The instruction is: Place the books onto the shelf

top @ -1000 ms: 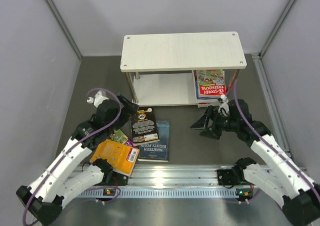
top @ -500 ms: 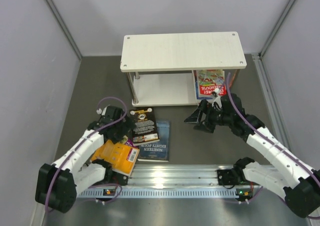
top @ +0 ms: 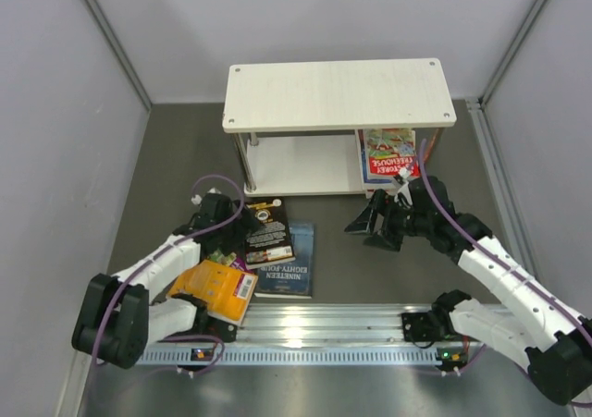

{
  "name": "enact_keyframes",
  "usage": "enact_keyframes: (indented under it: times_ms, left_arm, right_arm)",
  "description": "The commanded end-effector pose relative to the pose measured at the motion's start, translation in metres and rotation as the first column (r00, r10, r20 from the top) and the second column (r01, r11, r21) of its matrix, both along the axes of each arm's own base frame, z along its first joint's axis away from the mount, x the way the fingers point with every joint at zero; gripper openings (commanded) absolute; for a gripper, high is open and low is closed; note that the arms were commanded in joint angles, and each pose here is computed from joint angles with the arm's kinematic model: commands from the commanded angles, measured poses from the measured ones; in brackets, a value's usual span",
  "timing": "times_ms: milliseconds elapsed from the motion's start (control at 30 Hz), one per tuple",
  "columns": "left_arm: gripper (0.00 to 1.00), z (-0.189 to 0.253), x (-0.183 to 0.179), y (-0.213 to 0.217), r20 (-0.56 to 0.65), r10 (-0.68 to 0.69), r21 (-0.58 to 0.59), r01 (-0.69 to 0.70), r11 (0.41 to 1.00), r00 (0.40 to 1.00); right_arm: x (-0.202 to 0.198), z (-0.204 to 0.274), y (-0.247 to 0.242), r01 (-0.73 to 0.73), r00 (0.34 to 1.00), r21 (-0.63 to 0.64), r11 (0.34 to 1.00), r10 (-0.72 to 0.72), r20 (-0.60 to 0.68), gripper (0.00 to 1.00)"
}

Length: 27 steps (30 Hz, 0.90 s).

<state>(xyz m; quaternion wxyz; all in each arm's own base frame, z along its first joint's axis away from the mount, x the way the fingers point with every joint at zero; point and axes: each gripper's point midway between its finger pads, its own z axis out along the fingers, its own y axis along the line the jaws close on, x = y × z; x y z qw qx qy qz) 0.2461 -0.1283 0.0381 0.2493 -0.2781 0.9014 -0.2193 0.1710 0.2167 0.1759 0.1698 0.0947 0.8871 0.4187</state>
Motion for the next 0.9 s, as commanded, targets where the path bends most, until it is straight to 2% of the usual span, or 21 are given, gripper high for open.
enact_keyframes:
  times_ms: [0,67,200,233,400,433,600,700,733,867]
  left_arm:
    - [0.90,-0.032,-0.016,-0.004,-0.089,-0.051,-0.010,0.051,0.999,0.995]
    - [0.87,-0.043,-0.023,-0.007,-0.129,-0.063,-0.027,0.060,0.998,0.990]
    - [0.75,-0.047,-0.026,-0.008,-0.124,-0.064,-0.044,0.059,0.997,0.990]
    - [0.61,-0.048,-0.027,-0.008,-0.121,-0.061,-0.047,0.055,0.997,0.991]
    - [0.19,-0.042,-0.028,-0.008,-0.092,-0.057,-0.058,0.052,0.997,0.994]
    - [0.02,-0.038,-0.027,-0.008,-0.083,-0.057,-0.061,0.052,0.997,0.995]
    - [0.00,-0.014,-0.021,-0.009,-0.030,-0.068,-0.061,0.066,0.996,0.997]
    - [0.00,0.018,-0.016,-0.013,0.038,-0.090,-0.080,0.093,0.992,0.995]
    - [0.00,0.040,-0.010,-0.016,0.101,-0.092,-0.097,0.101,0.990,0.991]
    - [0.00,0.088,-0.008,-0.023,0.218,-0.117,-0.138,0.150,0.979,0.969]
  right_arm:
    - [0.009,0.009,0.000,0.011,0.999,0.002,1.000,-0.011,0.044,0.78]
    - [0.011,0.010,0.000,0.016,0.999,0.000,1.000,-0.016,0.044,0.78]
    - [0.011,0.011,-0.001,0.027,0.998,0.000,1.000,-0.027,0.051,0.77]
    - [0.010,0.009,-0.002,0.030,0.999,-0.005,1.000,-0.030,0.044,0.78]
    - [0.006,0.003,-0.006,0.045,0.998,-0.007,0.999,-0.045,0.034,0.77]
    - [0.005,0.000,-0.006,0.047,0.998,-0.008,0.999,-0.047,0.029,0.78]
    - [0.007,0.003,-0.006,0.047,0.998,-0.005,0.999,-0.047,0.039,0.78]
    - [0.007,0.006,-0.006,0.046,0.998,-0.001,0.999,-0.046,0.049,0.78]
    - [0.006,0.006,-0.006,0.046,0.998,0.001,0.999,-0.046,0.052,0.78]
    - [0.002,0.000,-0.009,0.048,0.998,0.003,0.999,-0.048,0.051,0.78]
